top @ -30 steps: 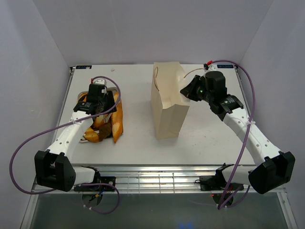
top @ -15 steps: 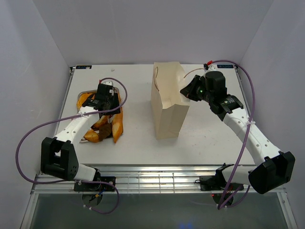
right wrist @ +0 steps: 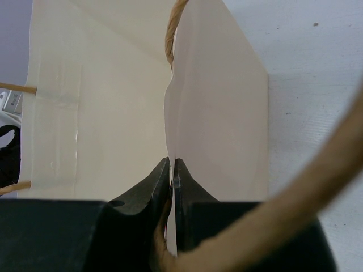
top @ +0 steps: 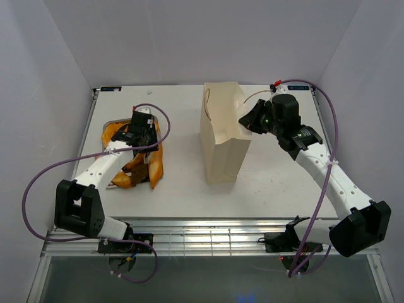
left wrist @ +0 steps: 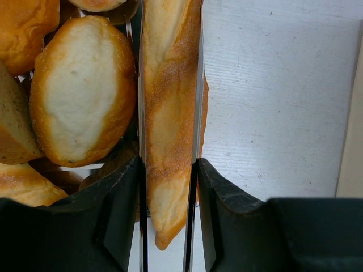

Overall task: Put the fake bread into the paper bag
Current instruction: Pick up the fake bread from the plate.

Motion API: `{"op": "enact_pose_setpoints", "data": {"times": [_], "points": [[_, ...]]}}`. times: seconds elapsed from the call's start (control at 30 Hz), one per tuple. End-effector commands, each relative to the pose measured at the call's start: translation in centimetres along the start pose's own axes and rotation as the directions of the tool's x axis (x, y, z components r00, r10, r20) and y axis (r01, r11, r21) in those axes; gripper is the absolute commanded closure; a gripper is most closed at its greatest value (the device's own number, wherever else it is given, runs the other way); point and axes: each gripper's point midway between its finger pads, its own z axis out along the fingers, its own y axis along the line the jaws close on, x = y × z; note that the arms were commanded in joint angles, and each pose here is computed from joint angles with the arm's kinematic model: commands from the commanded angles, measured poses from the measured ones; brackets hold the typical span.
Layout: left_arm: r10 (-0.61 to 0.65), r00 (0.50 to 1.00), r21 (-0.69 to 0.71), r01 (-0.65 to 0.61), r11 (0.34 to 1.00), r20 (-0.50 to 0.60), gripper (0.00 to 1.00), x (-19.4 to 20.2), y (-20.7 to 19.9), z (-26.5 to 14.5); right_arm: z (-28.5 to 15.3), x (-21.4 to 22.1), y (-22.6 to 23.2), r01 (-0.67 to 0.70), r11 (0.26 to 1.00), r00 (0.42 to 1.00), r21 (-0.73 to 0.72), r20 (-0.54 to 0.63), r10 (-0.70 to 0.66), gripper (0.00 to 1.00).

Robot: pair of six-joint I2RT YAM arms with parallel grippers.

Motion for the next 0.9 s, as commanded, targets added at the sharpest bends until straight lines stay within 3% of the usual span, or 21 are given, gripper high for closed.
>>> {"op": "enact_pose_setpoints", "data": {"times": [0.0,0.27,0.53,0.73,0.87], "points": [[-0.029,0.993,0.0,0.029,1.0,0.112,0.77,-2.7,0.1,-1.9,-0.6,-0.2,0.4,0.029,0.999,0.999,-0.016,0.016,-0.028,0.88],[-0.078,0.975,0.066,0.066,0.996,0.206,1.0,-6.1,-0.5,-6.3,-0.7,-0.2,0.3,0.032,0.999,0.999,-0.011,0.012,-0.032,0.88],[-0.203,0.924,0.268,0.116,0.956,0.323,1.0,-10.5,-2.6,-14.8,-0.6,-0.3,0.4,0.037,0.999,0.999,-0.013,0.007,-0.037,0.88],[-0.343,0.86,0.541,0.096,0.836,0.377,1.0,-14.4,-5.7,-24.7,-0.7,-0.3,0.6,0.039,0.999,0.999,-0.02,0.009,-0.039,0.88],[-0.467,0.772,0.678,0.064,0.732,0.431,0.99,-17.2,-6.2,-32.2,-0.6,-0.5,0.7,0.036,0.999,0.999,-0.02,0.012,-0.036,0.88]]}}
